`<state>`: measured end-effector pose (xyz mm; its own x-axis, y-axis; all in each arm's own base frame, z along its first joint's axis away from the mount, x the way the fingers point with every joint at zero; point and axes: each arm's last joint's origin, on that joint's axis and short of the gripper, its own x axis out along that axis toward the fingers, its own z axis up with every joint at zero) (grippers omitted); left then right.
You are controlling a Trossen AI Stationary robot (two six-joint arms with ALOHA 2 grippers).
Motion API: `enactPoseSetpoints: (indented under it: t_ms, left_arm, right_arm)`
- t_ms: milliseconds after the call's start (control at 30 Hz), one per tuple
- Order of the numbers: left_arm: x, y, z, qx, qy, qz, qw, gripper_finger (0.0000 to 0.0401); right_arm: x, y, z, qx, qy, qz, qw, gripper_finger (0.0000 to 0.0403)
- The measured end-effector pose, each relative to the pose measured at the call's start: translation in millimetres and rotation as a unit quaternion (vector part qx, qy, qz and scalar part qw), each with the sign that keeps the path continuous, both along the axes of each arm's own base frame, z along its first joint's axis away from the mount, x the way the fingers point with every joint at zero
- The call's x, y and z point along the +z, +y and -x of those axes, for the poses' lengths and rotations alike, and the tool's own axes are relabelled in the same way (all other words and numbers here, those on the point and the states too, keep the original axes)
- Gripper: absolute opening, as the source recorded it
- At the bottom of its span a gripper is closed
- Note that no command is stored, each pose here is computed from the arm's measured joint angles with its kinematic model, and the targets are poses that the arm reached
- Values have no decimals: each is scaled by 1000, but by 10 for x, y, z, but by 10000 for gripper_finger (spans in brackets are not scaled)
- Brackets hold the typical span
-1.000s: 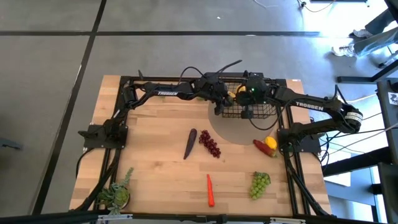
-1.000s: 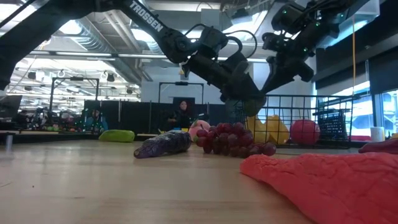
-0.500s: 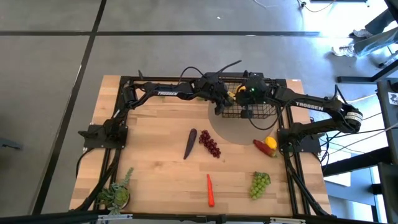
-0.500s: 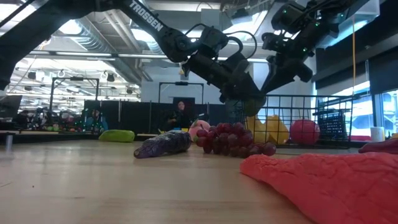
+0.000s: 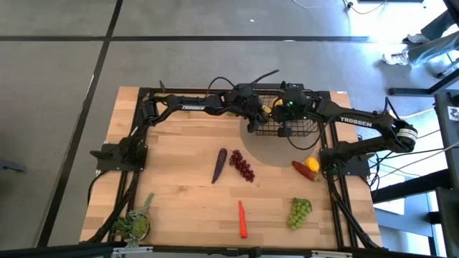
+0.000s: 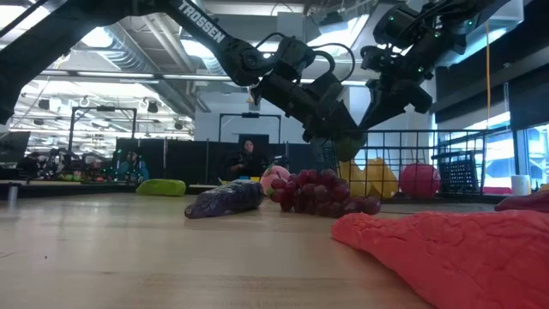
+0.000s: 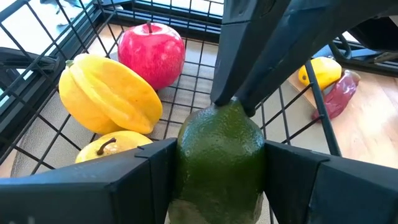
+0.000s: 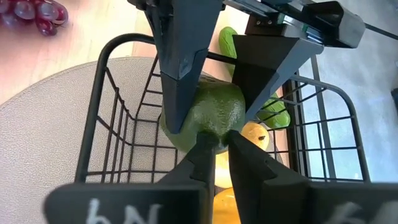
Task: Build produce basket
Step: Put the green lime into the black wire basket
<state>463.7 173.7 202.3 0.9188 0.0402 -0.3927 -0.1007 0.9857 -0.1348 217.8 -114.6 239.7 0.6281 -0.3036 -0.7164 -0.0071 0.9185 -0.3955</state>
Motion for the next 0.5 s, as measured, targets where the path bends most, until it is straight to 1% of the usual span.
enactPoseSetpoints:
  t_ms: [167, 500]
  left_arm:
    - [0, 0, 0, 0, 0, 0, 1000, 178]
    - [2, 2, 0, 1, -1, 0, 1000, 178]
  right_arm:
    - [-1, 1, 0, 0, 0, 0, 1000, 18]
    - [-1, 1, 0, 0, 1, 0, 1000, 22]
